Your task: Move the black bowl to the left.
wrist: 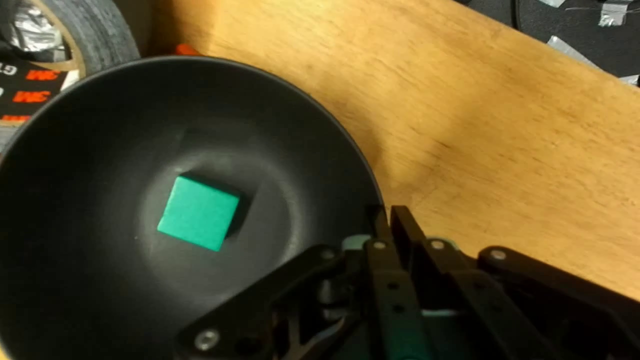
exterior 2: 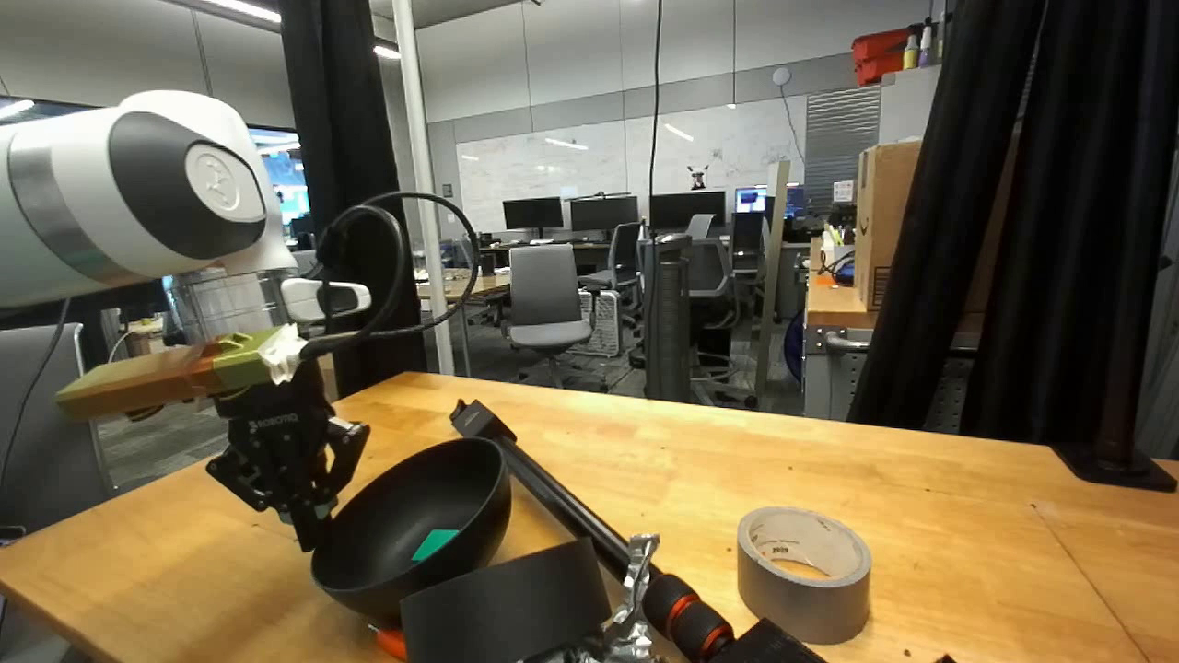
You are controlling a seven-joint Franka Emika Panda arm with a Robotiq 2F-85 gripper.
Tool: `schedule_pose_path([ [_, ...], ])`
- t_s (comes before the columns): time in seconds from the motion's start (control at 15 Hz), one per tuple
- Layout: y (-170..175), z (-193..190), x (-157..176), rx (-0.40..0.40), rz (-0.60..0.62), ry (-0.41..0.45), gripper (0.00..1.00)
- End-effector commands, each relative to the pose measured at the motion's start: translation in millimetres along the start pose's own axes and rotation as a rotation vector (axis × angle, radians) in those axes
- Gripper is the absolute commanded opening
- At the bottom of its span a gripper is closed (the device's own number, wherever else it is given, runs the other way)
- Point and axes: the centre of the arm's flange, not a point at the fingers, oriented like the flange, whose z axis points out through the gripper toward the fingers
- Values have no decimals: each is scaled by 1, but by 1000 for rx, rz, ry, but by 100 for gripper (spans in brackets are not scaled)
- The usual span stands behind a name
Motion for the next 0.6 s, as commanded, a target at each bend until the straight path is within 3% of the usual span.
schedule_pose_path([
  [0.0, 0, 3, 0, 2, 1, -13, 15],
  [0.13, 1, 7, -1, 5, 3, -26, 31],
  [0.53, 1, 7, -1, 5, 3, -28, 32],
])
